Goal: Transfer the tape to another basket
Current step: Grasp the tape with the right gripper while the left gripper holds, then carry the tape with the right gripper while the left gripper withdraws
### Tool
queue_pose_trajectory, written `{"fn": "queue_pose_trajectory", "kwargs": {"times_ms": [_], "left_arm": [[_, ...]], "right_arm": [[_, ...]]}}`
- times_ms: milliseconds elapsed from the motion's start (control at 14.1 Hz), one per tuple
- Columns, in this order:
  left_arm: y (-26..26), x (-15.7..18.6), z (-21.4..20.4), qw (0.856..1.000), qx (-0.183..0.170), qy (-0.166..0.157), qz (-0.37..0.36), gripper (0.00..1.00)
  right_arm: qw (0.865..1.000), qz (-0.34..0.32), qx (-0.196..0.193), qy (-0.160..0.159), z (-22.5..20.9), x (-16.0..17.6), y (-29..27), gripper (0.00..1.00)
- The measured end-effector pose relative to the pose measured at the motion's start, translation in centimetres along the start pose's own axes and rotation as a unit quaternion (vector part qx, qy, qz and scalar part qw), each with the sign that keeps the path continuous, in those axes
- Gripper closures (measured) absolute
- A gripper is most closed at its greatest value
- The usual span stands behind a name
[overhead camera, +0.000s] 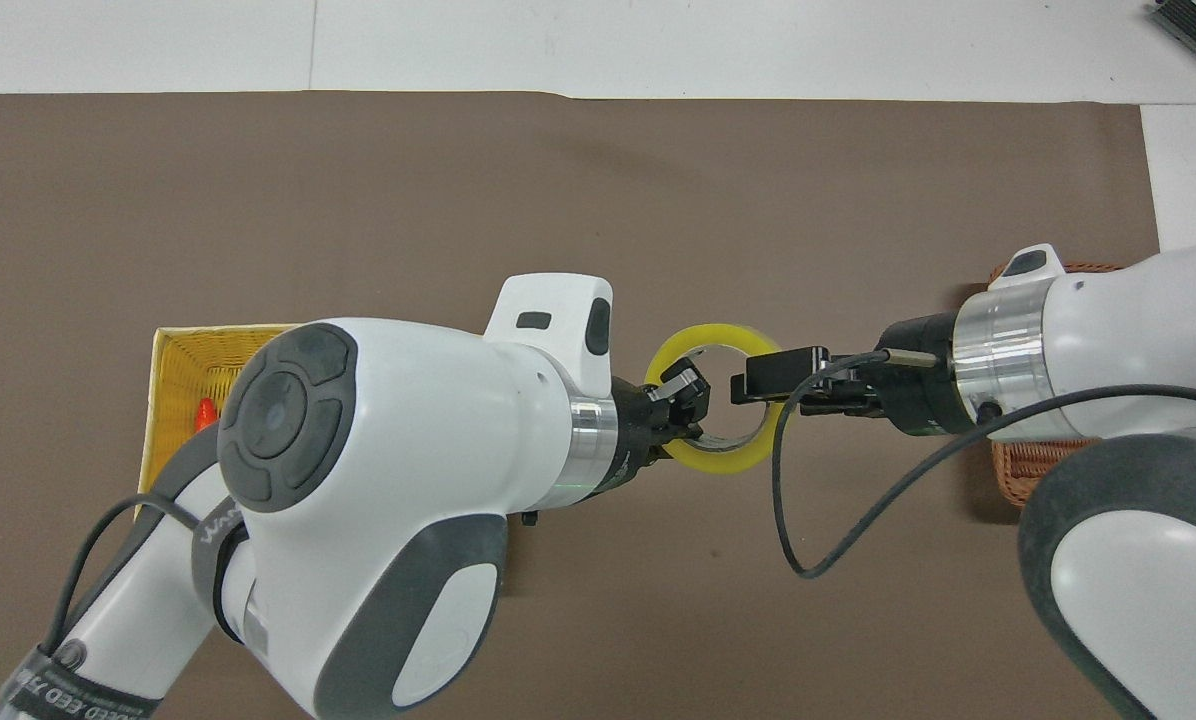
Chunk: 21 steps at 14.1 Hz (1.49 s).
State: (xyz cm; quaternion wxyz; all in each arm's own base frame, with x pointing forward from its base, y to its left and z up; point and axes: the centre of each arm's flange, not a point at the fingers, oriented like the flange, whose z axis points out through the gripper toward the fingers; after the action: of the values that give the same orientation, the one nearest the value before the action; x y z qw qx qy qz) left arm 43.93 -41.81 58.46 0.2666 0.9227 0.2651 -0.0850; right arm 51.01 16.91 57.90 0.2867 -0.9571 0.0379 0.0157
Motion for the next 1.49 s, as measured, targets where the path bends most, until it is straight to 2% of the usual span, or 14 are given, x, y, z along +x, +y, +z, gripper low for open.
{"fn": "queue_pose_trajectory", "kwargs": {"times_ms": [142, 285, 356, 498, 569, 854, 1067, 1281, 1494], "left_arm": [[0.1, -0.3, 0.1, 1.000, 0.000, -0.003, 0.001, 0.77], [0.3, -0.6, -0.2, 1.000, -0.003, -0.005, 0.003, 0.77], [0.4, -0.6, -0.3, 1.000, -0.005, -0.005, 0.003, 0.77], [0.6, -0.7, -1.2, 1.000, -0.012, -0.002, 0.005, 0.62], [0.7, -0.8, -1.7, 1.000, -0.016, 0.000, 0.006, 0.49], [0.4, -0.8, -5.3, 0.999, -0.034, 0.011, 0.004, 0.02], [-0.4, 1.1, -8.0, 0.999, -0.043, 0.025, -0.015, 0.00], [-2.4, 4.6, -9.0, 0.998, 0.002, 0.059, -0.026, 0.00], [-4.9, 9.5, -11.2, 0.996, 0.029, 0.089, -0.004, 0.00]], "right_arm": [[1.000, 0.002, 0.000, -0.007, 0.2, -0.2, -0.1, 0.48], [1.000, 0.013, -0.002, -0.013, 0.5, -0.3, 0.0, 0.59], [1.000, 0.018, -0.002, -0.014, 0.6, -0.3, 0.0, 0.69], [0.999, 0.037, -0.002, -0.011, 0.2, 0.0, 0.6, 0.89], [0.999, 0.042, -0.002, -0.008, 0.0, 0.2, 0.9, 0.95], [0.999, 0.052, 0.000, -0.002, -0.7, 0.6, 1.9, 0.97], [0.998, 0.064, 0.000, -0.006, -1.9, 0.9, 3.1, 0.97], [0.997, 0.073, 0.000, -0.018, -4.6, 1.2, 6.2, 0.97], [0.996, 0.081, 0.006, -0.030, -7.9, 1.3, 11.5, 0.97]]}}
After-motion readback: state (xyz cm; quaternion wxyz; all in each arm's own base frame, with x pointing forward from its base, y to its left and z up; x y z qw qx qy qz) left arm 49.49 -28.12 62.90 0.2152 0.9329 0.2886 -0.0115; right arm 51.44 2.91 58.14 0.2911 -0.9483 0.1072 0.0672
